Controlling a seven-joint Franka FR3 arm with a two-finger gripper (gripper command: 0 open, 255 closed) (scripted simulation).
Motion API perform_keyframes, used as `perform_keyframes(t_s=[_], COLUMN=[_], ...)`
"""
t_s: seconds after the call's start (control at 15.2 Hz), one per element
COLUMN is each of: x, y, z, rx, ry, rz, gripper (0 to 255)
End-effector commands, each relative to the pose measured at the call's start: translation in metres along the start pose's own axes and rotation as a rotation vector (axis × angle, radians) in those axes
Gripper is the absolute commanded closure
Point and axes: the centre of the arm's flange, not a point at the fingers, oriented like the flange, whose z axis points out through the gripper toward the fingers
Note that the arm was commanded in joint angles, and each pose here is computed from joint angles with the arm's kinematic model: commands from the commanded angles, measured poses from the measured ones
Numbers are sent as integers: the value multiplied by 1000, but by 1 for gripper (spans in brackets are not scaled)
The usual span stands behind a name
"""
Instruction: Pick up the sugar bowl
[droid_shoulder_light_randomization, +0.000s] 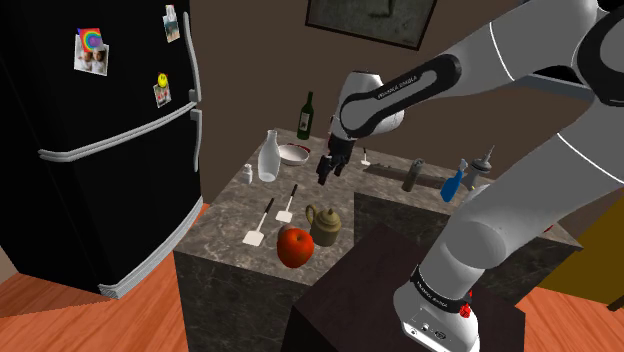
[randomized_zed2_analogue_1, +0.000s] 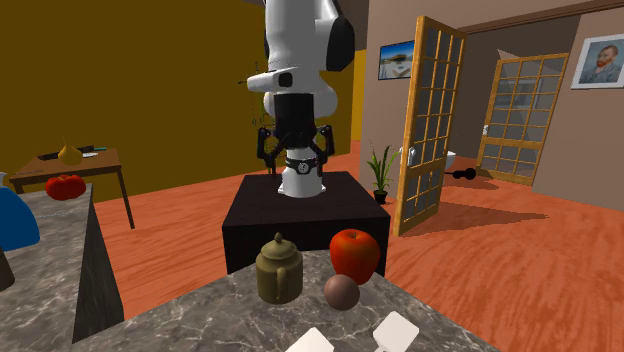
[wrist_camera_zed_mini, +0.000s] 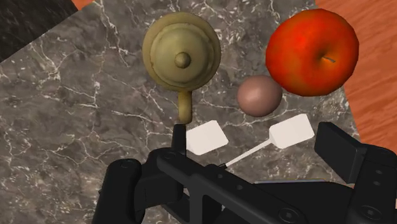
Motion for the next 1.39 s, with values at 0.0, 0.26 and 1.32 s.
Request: perform_keyframes(t_s=[0.0, 0.26, 1.32], x=[8, 24, 50], y=[8, 20, 44], z=[26, 75, 207], rx=[-3, -5, -9], ry=[1, -3, -9], rz=[-6, -17, -38], gripper=[0, 0, 0])
